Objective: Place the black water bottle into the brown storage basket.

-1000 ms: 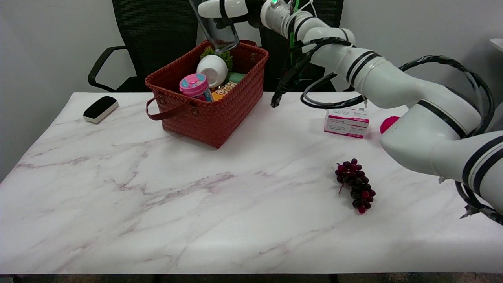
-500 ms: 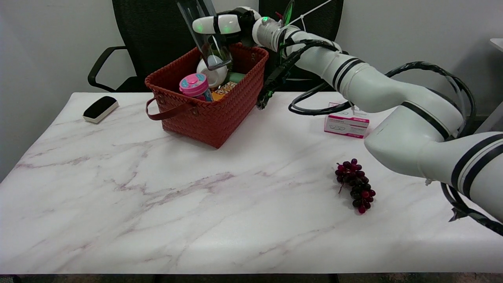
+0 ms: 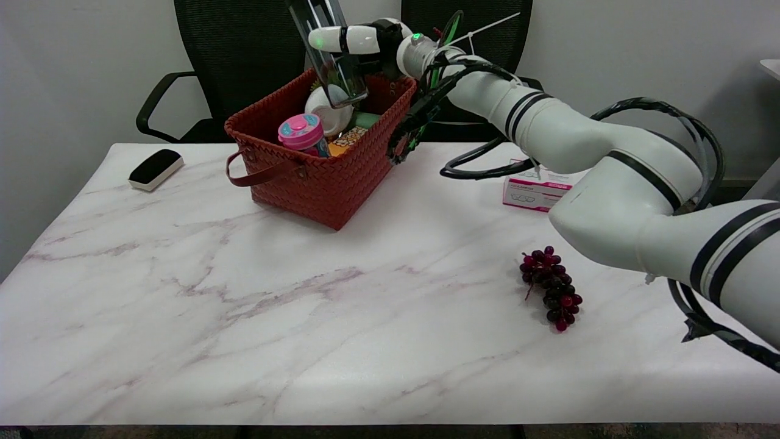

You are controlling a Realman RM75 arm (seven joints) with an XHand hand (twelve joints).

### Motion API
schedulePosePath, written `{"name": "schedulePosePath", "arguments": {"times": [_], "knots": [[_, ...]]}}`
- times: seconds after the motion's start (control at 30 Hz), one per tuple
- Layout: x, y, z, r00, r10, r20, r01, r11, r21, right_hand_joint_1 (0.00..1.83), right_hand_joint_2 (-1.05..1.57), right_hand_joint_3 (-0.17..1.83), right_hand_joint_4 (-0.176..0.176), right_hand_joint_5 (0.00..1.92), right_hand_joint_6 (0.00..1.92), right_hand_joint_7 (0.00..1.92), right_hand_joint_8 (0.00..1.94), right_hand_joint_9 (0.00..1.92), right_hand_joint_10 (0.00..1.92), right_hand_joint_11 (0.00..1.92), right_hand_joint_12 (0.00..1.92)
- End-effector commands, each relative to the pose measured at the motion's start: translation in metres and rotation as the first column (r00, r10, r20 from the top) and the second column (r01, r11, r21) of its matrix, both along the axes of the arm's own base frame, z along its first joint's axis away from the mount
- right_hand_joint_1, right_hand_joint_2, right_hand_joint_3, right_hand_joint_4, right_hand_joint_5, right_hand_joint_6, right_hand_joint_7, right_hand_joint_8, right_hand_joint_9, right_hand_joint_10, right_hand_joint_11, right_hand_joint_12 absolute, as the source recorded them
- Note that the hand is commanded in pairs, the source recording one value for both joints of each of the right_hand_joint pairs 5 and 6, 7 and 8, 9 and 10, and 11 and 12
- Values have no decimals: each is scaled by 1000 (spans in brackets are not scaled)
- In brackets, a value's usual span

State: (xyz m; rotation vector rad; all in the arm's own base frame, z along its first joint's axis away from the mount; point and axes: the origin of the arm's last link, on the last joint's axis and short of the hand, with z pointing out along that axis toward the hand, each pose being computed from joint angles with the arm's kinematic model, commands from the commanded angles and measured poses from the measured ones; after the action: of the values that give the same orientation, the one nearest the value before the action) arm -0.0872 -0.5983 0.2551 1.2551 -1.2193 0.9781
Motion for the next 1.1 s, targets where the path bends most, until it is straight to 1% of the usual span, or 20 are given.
{"name": "schedulePosePath", "arguments": {"times": [0.03,0.27,0.43,0.5,0.6,0.63,0.67,0.7,0.73,0.8,0.87,0.93,1.1], "knots": [[-12,-1,3,1000,-5,20,6,999,-46,1234,1173,492,0,902,902,1218,1218,1190,1190,950,950],[-29,3,-6,998,-47,28,48,999,-14,1226,1172,514,0,907,907,1217,1217,1156,1156,943,943],[-26,4,-5,999,-29,17,29,1000,1,1225,1161,543,0,905,905,1215,1215,1144,1144,956,956],[-28,6,-5,1000,-26,10,26,1000,8,1231,1126,570,0,899,899,1211,1211,1122,1122,864,864],[-32,8,-5,1000,-18,-13,18,1000,23,1249,1031,630,0,882,882,1200,1200,1038,1038,468,468],[-35,9,-5,1000,-18,-10,18,1000,25,1255,998,648,0,877,877,1196,1196,984,984,397,397],[-36,10,-5,1000,-16,-7,16,1000,24,1259,975,663,0,874,874,1192,1192,923,923,368,368],[-36,10,-5,1000,-17,-2,17,1000,23,1266,939,688,0,871,871,1186,1186,772,772,341,341],[-37,10,-4,1000,-17,4,17,1000,20,1274,889,720,0,864,864,1172,1172,559,559,312,312],[-35,10,-3,1000,-13,13,13,1000,15,1281,809,754,0,851,851,1117,1117,444,444,227,227],[-33,9,-2,1000,-10,21,9,1000,11,1285,761,772,0,842,842,1059,1059,387,387,168,168],[-32,9,-1,1000,-8,24,8,1000,7,1289,696,800,0,829,829,943,943,329,329,107,107],[-31,9,3,999,-4,38,4,1000,0,1289,623,816,0,806,806,837,837,280,280,46,46]]}}
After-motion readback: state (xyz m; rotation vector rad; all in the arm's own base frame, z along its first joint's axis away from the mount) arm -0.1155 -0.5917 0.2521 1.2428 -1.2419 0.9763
